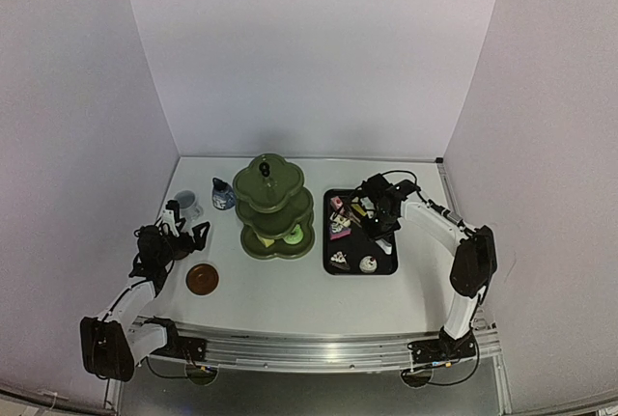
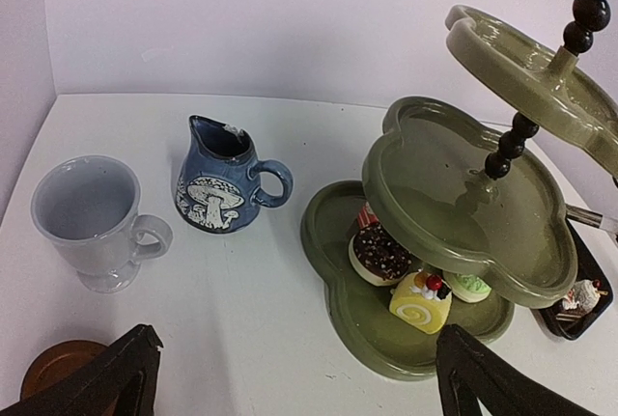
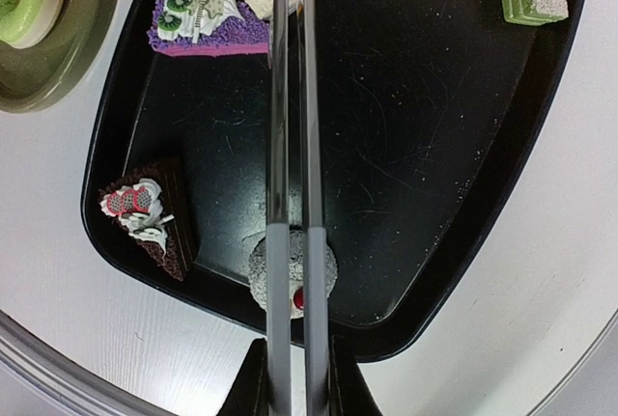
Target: Serve the afternoon tea
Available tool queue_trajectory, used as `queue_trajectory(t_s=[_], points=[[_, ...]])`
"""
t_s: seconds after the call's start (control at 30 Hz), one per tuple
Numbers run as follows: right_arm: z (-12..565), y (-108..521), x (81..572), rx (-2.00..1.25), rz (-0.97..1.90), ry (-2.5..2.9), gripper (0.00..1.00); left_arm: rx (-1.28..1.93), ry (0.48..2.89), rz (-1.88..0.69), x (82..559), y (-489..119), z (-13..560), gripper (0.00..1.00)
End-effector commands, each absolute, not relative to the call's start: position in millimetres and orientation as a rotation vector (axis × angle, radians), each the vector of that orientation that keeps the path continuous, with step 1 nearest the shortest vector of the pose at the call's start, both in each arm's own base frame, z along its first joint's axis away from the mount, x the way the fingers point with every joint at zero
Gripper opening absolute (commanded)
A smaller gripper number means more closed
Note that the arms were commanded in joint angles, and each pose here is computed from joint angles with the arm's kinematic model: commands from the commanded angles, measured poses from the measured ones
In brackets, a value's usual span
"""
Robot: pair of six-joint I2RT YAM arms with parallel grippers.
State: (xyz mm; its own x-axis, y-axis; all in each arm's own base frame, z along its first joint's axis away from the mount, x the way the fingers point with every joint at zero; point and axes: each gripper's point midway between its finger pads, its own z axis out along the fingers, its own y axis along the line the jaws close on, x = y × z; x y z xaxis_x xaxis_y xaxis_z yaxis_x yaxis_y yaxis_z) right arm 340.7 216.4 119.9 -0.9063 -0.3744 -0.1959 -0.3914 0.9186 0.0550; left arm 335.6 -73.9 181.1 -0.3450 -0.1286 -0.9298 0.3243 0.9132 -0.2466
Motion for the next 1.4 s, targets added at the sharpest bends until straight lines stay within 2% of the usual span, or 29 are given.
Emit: queue_trajectory(t_s=[0.0,0.23,0.47,0.7,1.37], points=[[133.2,218.7,343.5,-0.563,0.17,2.864,0.03,0.145,1.846,-0.438,335.7,-69.8,184.1,1.0],[145.8,215.1,350.1,-0.546,0.135,2.823,0.05,0.146,1.844,-0.44,336.0,-69.9,184.7,1.0],[167.6,208.0,351.3,-0.525,0.116,2.773,0.2,0.147,1.843,-0.441,336.0,-70.2,186.1,1.0],[180.2,213.7,341.3,-0.541,0.208,2.757,0.27,0.151,1.841,-0.446,336.5,-71.2,187.0,1.0],[164.8,220.3,350.6,-0.643,0.179,2.766,0.33,0.161,1.84,-0.438,338.0,-71.1,188.1,1.0]])
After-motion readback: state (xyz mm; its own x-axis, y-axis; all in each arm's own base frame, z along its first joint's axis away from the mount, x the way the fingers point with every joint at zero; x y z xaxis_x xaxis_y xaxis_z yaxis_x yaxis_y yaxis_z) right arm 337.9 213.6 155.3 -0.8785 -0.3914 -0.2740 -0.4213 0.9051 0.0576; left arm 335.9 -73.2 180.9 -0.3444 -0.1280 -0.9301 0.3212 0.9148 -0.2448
